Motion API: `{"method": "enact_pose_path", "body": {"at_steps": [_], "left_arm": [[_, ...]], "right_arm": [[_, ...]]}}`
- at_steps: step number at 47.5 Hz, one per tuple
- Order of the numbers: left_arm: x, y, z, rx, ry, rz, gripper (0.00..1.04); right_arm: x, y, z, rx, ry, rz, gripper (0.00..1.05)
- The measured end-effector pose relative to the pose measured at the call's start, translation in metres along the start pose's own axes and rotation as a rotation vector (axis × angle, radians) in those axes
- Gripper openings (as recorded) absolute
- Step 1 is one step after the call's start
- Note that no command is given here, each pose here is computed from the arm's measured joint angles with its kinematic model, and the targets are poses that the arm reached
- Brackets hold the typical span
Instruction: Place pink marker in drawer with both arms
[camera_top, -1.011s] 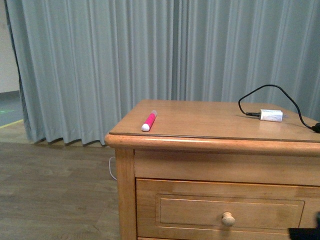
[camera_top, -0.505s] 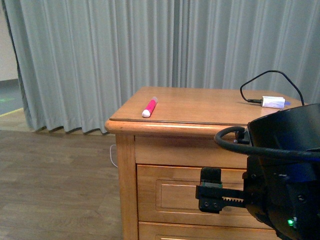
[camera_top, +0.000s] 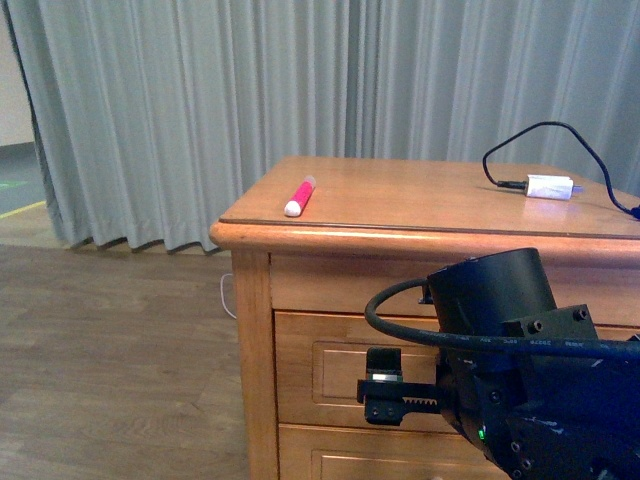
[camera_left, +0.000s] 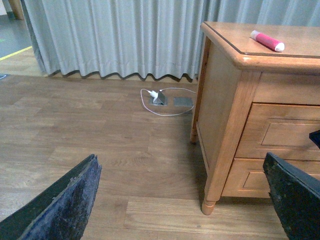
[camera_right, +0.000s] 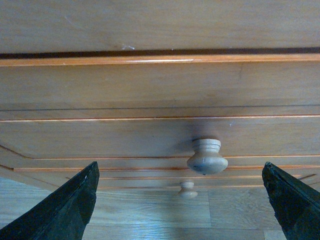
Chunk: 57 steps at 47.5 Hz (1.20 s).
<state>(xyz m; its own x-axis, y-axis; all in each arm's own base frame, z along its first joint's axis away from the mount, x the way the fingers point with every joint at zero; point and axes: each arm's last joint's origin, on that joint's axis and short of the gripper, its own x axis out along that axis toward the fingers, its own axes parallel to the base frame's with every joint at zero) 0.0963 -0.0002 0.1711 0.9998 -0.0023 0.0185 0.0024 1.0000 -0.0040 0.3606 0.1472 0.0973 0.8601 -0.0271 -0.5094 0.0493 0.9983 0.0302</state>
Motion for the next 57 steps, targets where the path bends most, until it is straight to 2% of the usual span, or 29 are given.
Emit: {"method": "enact_pose_path", "body": {"at_steps": [45, 52, 57], "left_arm": [[0.0, 0.0, 0.0, 0.0, 0.0, 0.0, 0.99], [0.0, 0.0, 0.0, 0.0, 0.0, 0.0, 0.99], [0.0, 0.0, 0.0, 0.0, 0.0, 0.0, 0.99]], "right_arm": [[0.029, -0.01, -0.005, -0.033, 0.012, -0.016, 0.96], [0.029, -0.01, -0.004, -0.036, 0.012, -0.012, 0.78], [0.03, -0.012, -0.005, -0.038, 0.018, -0.013, 0.61]]}}
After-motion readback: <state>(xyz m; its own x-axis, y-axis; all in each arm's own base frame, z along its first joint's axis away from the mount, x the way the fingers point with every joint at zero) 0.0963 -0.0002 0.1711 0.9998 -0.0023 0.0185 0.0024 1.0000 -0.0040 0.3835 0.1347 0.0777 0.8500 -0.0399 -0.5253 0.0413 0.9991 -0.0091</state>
